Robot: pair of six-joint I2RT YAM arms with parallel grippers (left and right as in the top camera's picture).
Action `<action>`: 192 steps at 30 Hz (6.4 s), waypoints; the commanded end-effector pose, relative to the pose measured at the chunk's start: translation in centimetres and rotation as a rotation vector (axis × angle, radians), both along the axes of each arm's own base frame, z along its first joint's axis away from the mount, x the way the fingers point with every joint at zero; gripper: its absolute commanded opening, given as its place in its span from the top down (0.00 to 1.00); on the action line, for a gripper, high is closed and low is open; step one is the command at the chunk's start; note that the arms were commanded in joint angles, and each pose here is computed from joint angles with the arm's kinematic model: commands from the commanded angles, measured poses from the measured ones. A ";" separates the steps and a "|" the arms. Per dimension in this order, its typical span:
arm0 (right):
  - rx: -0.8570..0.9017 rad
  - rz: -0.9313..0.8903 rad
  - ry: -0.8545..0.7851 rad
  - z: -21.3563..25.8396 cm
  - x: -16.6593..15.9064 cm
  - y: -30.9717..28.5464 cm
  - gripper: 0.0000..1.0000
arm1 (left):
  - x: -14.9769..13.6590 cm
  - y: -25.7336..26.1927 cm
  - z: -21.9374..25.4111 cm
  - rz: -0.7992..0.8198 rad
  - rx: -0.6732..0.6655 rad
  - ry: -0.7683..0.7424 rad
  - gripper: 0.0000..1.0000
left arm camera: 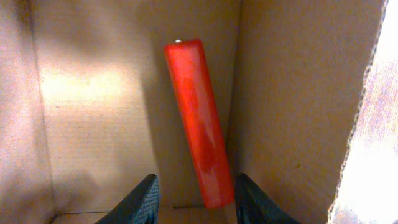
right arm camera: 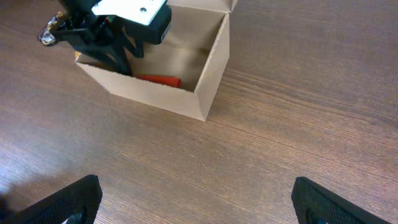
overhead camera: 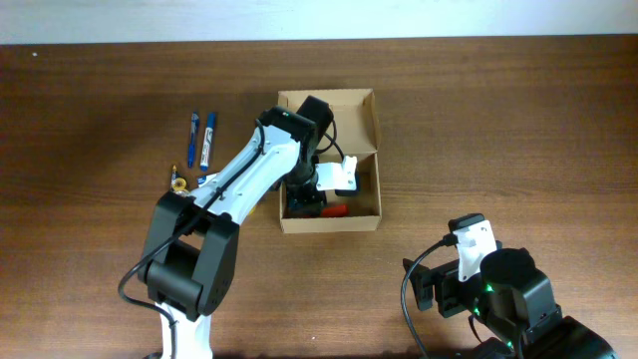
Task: Pack container
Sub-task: 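Lower the stapler into the box and open the left gripper, then move the left gripper to the white staple box, then grasp the staple box with the left gripper and lift, then carry the staple box into the box's right side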
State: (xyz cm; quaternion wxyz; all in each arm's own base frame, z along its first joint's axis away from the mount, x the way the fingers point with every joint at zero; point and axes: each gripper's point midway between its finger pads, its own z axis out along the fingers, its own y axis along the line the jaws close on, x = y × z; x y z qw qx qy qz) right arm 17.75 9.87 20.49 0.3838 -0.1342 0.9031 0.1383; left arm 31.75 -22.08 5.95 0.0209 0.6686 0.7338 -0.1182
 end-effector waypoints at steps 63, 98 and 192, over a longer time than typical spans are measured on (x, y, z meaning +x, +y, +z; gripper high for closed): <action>-0.004 0.001 -0.010 0.1 0.0 0.0 0.01 | 8.0 21.6 -3.8 1.810 0.179 -0.065 0.11; -0.004 0.001 -0.010 0.1 0.0 0.0 0.01 | 8.7 20.6 2.0 1.615 0.071 -0.157 0.63; -0.004 0.001 -0.010 0.1 0.0 0.0 0.01 | -0.5 -12.9 3.8 -0.069 -0.124 -0.369 0.74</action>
